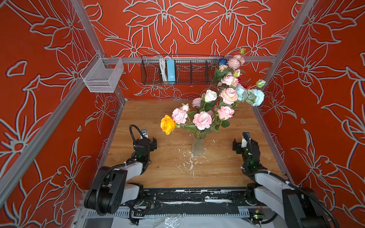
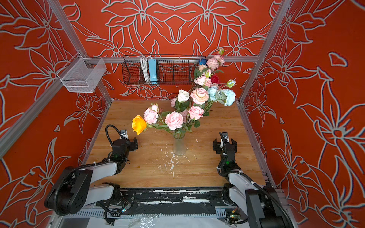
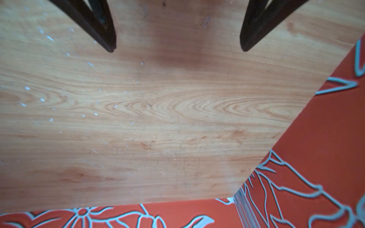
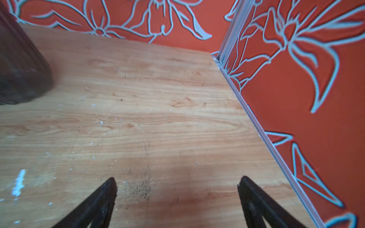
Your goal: Arrange the flowers into the vase
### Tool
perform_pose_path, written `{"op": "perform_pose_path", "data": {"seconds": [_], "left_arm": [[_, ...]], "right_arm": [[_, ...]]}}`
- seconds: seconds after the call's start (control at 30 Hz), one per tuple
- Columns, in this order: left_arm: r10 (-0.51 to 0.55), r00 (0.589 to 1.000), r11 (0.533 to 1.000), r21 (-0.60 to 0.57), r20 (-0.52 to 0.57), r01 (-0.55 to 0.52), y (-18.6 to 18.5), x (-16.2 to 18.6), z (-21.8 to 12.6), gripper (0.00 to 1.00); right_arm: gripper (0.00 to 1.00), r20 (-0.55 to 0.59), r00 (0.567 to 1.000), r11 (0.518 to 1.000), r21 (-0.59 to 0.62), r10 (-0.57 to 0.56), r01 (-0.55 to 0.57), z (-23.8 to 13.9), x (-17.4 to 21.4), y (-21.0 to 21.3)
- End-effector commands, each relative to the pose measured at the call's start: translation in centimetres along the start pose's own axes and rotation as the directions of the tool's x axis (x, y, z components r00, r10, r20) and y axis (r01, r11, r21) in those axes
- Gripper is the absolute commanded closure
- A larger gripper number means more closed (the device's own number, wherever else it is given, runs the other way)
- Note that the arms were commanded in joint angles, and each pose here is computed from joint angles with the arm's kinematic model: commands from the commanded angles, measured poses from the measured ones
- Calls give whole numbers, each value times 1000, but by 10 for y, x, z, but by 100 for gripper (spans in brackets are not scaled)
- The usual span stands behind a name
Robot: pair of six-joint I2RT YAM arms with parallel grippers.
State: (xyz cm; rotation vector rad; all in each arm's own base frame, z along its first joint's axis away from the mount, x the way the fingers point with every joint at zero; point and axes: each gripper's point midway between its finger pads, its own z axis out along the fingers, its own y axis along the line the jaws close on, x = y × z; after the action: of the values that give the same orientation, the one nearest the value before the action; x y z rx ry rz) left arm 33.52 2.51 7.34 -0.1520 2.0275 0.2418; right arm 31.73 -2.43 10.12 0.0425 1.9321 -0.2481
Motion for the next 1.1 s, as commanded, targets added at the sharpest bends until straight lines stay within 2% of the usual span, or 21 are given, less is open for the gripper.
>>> {"op": "perform_pose_path", "data": {"seconds": [0.0,0.13,0.17,0.23,0.3,0.37,0.43,1.07], "left_arm": [[-12,1000,993,116,22,9,-21,-23,8,3],[-66,998,996,67,-6,66,-7,-24,16,3],[-77,997,996,43,-16,78,-3,-23,17,3],[-94,995,995,36,-21,94,0,-24,19,3],[-104,994,994,30,-27,105,3,-23,19,3],[-104,994,994,31,-26,105,3,-23,19,3],[-105,994,994,33,-27,106,3,-23,20,3],[-105,994,994,35,-25,106,3,-23,19,3]], "right_arm": [[3,36,994,994,-46,100,-98,19,-33,2],[3,29,989,985,-94,146,-143,43,-12,11],[3,72,986,984,-101,151,-144,46,-18,12],[3,-20,991,987,-85,135,-136,46,-13,10],[2,1,992,987,-101,123,-122,52,-15,16],[3,-35,993,989,-94,111,-114,51,-12,15],[3,-4,993,989,-97,115,-115,51,-15,16],[3,-22,997,993,-93,67,-69,50,-13,23]]}}
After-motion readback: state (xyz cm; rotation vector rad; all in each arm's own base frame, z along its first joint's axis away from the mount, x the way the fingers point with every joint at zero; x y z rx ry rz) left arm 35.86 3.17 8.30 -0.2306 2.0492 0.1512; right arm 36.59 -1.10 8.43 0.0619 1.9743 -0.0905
